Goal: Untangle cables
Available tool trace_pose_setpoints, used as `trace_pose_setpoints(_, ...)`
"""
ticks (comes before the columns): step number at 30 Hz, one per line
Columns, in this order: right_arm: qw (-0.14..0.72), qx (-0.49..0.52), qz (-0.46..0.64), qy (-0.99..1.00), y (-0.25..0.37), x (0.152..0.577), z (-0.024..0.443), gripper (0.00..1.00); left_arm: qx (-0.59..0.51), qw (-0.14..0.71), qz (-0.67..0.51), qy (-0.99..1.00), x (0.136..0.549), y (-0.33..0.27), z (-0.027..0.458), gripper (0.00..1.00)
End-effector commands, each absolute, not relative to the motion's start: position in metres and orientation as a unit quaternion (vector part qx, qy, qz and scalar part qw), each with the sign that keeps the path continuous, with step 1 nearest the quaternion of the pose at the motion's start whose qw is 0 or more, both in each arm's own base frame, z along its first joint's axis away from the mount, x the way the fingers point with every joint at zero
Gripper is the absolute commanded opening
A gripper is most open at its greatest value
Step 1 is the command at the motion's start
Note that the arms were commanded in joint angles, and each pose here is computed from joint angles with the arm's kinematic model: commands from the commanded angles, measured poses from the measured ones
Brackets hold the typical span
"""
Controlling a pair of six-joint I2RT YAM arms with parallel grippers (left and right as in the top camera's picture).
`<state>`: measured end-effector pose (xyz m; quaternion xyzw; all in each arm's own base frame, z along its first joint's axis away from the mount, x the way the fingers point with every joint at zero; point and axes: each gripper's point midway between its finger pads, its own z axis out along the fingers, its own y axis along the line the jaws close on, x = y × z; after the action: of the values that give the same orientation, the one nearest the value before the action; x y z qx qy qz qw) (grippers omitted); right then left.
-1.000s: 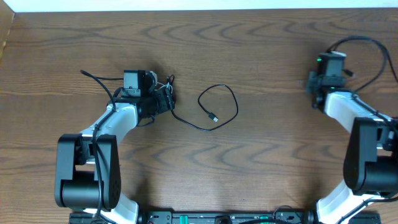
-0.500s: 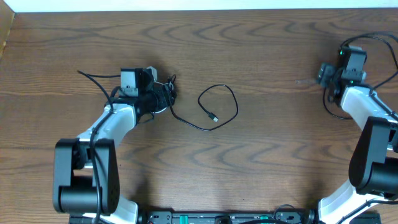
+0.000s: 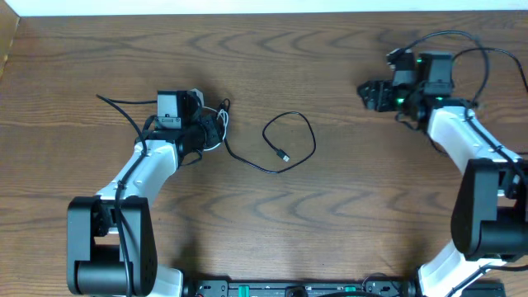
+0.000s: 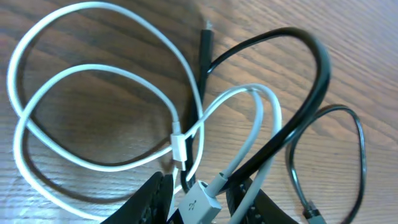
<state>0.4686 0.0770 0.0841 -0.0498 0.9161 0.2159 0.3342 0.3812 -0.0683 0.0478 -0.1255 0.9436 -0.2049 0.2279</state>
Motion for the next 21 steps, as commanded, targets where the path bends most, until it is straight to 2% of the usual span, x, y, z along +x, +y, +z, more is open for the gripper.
trace_pose_setpoints(1, 0.337, -0.098, 0.248, 0.903, 0.118, 0.462, 0.100, 0.56, -0.128, 0.230, -0.185, 0.947, 0.380, -0.059, 0.049, 0.34)
trace_pose_setpoints(6, 0.329, -0.138, 0.262, 0.897, 0.158, 0.451, 0.101, 0.51, -0.129, 0.206, -0.159, 0.957, 0.368, -0.051, 0.040, 0.32)
trace_pose_setpoints(8, 0.328, -0.151, 0.267, 0.893, 0.171, 0.447, 0.103, 0.50, -0.135, 0.198, -0.155, 0.958, 0.364, -0.047, 0.038, 0.23)
trace_pose_setpoints(10, 0.326, -0.164, 0.273, 0.890, 0.184, 0.443, 0.103, 0.48, -0.142, 0.191, -0.153, 0.959, 0.361, -0.043, 0.036, 0.21)
trace_pose_setpoints(12, 0.323, -0.178, 0.277, 0.888, 0.197, 0.437, 0.103, 0.37, -0.152, 0.186, -0.151, 0.959, 0.359, -0.038, 0.035, 0.19)
trace_pose_setpoints(14, 0.318, -0.192, 0.282, 0.884, 0.211, 0.431, 0.103, 0.28, -0.161, 0.182, -0.149, 0.958, 0.358, -0.032, 0.034, 0.11)
trace_pose_setpoints(16, 0.317, -0.206, 0.287, 0.880, 0.225, 0.425, 0.104, 0.25, -0.176, 0.181, -0.150, 0.956, 0.358, -0.028, 0.034, 0.08)
trace_pose_setpoints(18, 0.319, -0.222, 0.294, 0.873, 0.240, 0.420, 0.107, 0.18, -0.185, 0.182, -0.150, 0.954, 0.358, -0.024, 0.034, 0.07)
trace_pose_setpoints(21, 0.317, -0.217, 0.309, 0.870, 0.257, 0.414, 0.111, 0.16, -0.206, 0.181, -0.150, 0.950, 0.359, -0.017, 0.034, 0.07)
